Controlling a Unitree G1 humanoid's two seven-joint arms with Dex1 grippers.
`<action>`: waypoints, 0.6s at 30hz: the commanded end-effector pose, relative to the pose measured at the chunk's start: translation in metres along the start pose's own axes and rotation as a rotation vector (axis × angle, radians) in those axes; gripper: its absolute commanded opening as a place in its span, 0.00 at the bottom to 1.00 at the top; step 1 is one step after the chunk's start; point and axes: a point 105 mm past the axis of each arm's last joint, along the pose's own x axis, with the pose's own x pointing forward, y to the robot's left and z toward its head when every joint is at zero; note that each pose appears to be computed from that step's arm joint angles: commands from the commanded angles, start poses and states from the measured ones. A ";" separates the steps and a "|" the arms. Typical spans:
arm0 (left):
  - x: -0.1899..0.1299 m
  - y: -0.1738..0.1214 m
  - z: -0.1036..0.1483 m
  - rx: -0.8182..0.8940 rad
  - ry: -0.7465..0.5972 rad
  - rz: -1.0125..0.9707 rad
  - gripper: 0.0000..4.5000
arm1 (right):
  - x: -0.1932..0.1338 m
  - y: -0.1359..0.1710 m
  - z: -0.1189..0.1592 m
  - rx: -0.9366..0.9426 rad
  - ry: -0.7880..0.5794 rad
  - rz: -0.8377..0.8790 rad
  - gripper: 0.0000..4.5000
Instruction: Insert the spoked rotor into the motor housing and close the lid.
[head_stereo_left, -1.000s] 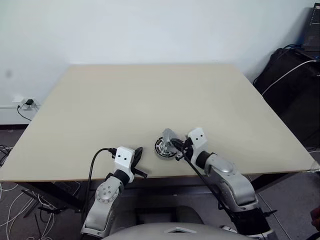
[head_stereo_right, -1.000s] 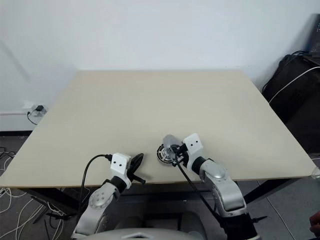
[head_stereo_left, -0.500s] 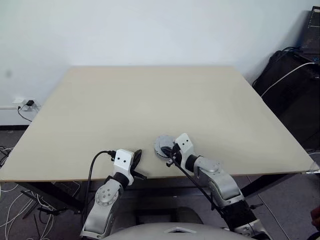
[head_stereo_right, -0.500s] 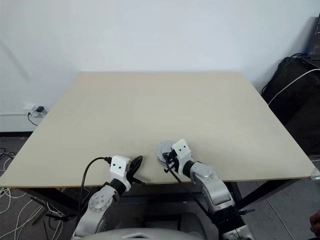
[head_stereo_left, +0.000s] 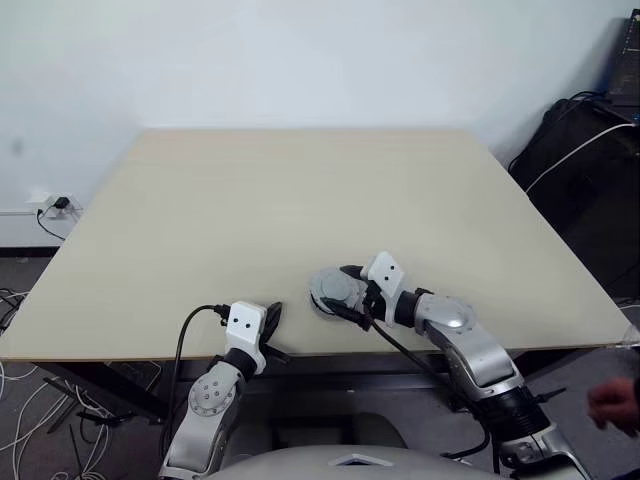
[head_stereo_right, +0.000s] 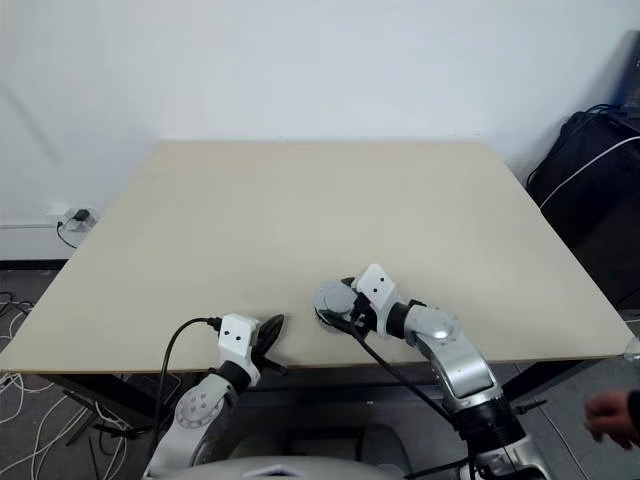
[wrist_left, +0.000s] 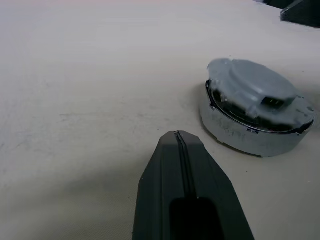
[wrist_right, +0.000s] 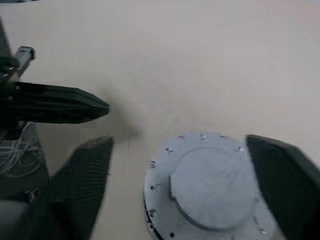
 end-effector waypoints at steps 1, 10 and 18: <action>0.003 -0.002 0.022 0.020 -0.083 -0.011 0.00 | 0.005 -0.007 0.007 -0.032 -0.018 0.013 0.99; 0.001 0.001 0.022 0.021 -0.086 0.007 0.00 | 0.010 -0.014 0.007 -0.014 -0.035 0.003 0.99; 0.002 -0.001 0.022 0.019 -0.087 0.005 0.00 | 0.008 -0.008 0.013 -0.008 -0.054 0.035 0.99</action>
